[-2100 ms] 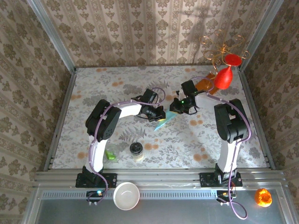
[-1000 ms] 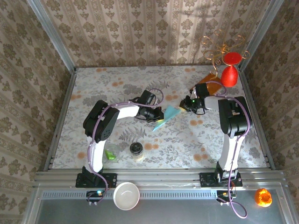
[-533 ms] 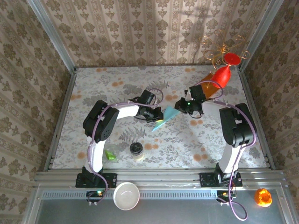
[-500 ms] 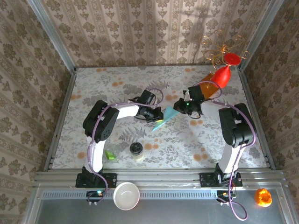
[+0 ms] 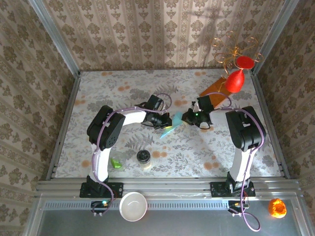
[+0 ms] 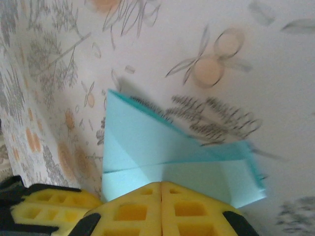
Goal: Fold a paper plane with a square sheet of paper (pick it up from the middle)
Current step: Fold the wing for the fifth time at the center of the table.
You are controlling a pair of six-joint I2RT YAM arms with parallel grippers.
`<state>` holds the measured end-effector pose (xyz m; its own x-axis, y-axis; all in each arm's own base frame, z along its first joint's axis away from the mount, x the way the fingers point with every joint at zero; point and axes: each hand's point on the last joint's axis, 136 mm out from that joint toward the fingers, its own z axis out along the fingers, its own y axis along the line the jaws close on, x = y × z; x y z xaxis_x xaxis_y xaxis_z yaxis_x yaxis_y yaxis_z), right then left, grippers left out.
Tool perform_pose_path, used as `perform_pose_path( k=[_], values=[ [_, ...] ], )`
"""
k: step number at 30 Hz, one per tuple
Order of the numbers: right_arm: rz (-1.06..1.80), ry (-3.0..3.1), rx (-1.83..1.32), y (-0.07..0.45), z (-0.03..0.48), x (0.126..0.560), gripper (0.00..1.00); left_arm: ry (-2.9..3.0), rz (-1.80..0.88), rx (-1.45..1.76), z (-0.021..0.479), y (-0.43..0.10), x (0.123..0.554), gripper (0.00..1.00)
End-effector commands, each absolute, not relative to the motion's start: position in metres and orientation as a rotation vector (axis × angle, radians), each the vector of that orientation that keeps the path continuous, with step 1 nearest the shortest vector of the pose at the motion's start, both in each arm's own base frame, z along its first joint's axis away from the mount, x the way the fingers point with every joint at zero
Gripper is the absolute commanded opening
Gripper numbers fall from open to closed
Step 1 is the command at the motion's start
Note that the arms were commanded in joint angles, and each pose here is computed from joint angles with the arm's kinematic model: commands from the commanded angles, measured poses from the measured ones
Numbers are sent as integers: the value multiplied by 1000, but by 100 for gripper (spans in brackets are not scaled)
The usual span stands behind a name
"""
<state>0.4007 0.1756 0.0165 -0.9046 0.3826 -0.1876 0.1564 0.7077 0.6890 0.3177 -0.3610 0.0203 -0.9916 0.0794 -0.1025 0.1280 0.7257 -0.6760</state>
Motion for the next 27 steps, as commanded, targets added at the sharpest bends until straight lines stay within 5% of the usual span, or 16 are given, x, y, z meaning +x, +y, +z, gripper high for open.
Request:
perform_pose_path(
  k=[1,13,19,27],
  values=[
    [891,2562,555,139,2,414,9,3100,-861,74,-35,-313,284,0],
    [828,2500,543,122,39,422,13,2953,-1038,131,21,-342,309,0],
    [723,2537,524,130,62,395,27,2776,-1114,134,92,-344,330,22],
    [561,2651,563,153,71,357,52,2699,-925,-42,109,-264,339,47]
  ],
)
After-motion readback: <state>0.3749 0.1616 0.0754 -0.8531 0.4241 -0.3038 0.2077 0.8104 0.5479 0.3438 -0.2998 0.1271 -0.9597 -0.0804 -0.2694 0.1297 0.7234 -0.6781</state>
